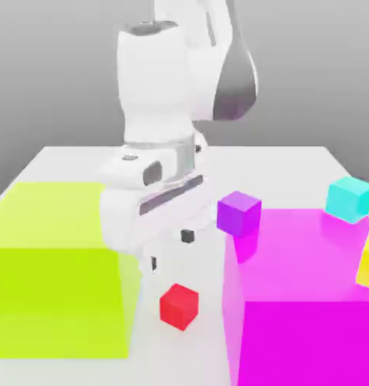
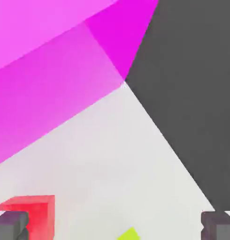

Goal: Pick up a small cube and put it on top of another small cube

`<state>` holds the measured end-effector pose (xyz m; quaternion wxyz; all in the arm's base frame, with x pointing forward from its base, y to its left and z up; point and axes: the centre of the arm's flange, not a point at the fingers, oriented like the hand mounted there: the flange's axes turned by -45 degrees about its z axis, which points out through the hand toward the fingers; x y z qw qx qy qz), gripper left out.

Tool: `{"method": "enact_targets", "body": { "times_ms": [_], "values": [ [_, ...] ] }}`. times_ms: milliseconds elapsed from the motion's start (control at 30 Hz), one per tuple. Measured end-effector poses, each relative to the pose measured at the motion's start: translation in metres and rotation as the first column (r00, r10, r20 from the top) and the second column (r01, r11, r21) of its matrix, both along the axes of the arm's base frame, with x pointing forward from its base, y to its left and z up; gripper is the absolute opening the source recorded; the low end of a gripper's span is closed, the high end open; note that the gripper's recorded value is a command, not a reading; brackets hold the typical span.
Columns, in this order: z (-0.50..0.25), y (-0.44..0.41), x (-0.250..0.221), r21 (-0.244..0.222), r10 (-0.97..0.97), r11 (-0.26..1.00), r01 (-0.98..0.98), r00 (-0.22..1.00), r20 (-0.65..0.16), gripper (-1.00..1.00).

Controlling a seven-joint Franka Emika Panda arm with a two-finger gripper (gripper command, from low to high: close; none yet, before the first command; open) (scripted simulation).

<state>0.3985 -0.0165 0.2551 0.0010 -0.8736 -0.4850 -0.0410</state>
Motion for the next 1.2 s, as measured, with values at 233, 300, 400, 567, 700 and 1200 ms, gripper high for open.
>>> {"method": "enact_targets", "body": {
  "times_ms": [233,300,400,567,700,1200],
  "values": [
    [-0.081,0.007,-0.046,-0.042,-0.022,0.999,0.019,0.997,-0.069,0.00],
    [-0.098,0.006,-0.046,-0.043,-0.024,0.999,0.021,0.997,-0.069,0.00],
    [-0.120,0.007,-0.046,-0.041,-0.020,0.999,0.017,0.998,-0.062,-1.00],
    [-0.119,0.007,-0.046,-0.041,-0.015,0.999,0.012,0.998,-0.064,-1.00],
    [-0.109,0.007,-0.047,-0.042,-0.023,0.999,0.021,0.997,-0.069,-1.00],
    [-0.014,0.014,0.016,-0.150,0.231,0.963,-0.225,0.973,0.022,-1.00]
  ]
}}
